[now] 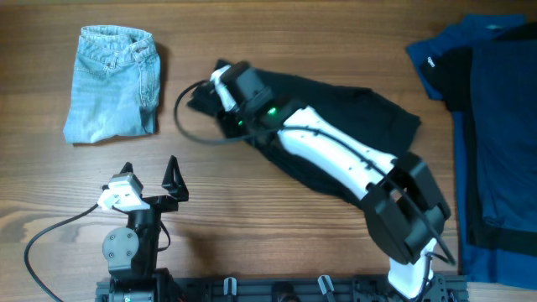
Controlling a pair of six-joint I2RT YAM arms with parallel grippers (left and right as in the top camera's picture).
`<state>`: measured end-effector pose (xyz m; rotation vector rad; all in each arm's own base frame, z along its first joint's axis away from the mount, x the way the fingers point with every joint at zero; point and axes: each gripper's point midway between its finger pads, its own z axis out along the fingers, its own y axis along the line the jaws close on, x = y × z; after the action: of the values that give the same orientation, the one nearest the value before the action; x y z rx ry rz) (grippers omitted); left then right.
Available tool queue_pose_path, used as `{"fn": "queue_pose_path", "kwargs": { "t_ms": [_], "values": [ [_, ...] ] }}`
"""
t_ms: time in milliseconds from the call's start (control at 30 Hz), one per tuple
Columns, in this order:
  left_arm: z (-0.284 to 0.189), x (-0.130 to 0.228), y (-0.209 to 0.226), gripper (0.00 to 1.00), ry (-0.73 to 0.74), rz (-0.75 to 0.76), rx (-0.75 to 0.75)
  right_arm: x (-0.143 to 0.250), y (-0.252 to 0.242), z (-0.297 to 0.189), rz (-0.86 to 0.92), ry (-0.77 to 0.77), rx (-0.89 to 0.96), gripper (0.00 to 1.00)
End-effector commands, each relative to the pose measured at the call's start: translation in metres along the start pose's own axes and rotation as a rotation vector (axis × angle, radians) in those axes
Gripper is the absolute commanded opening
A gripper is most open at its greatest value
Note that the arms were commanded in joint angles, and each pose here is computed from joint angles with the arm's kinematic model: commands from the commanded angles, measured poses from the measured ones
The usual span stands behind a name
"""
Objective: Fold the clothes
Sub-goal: 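Pull the black trousers out with the right gripper and lay them mid-table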
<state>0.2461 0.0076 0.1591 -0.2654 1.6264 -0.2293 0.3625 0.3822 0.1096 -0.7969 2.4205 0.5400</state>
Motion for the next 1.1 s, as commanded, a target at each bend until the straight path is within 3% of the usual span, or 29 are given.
{"fn": "queue_pose_path", "kwargs": {
  "t_ms": [0, 367, 567, 1067],
  "values": [
    [0.000, 0.002, 0.000, 0.99, 0.002, -0.009, 0.006, -0.006, 0.026, -0.013, 0.024, -0.022, -0.043, 0.05],
    [0.000, 0.002, 0.000, 1.00, 0.002, -0.008, 0.006, 0.019, 0.049, -0.013, 0.067, 0.076, -0.098, 0.05],
    [0.000, 0.002, 0.000, 1.00, 0.002, -0.008, 0.006, 0.030, 0.076, -0.019, 0.076, 0.143, -0.260, 0.05],
    [0.000, 0.002, 0.000, 1.00, 0.002, -0.009, 0.006, 0.068, 0.069, -0.010, 0.096, 0.243, -0.234, 0.06]
  ]
}}
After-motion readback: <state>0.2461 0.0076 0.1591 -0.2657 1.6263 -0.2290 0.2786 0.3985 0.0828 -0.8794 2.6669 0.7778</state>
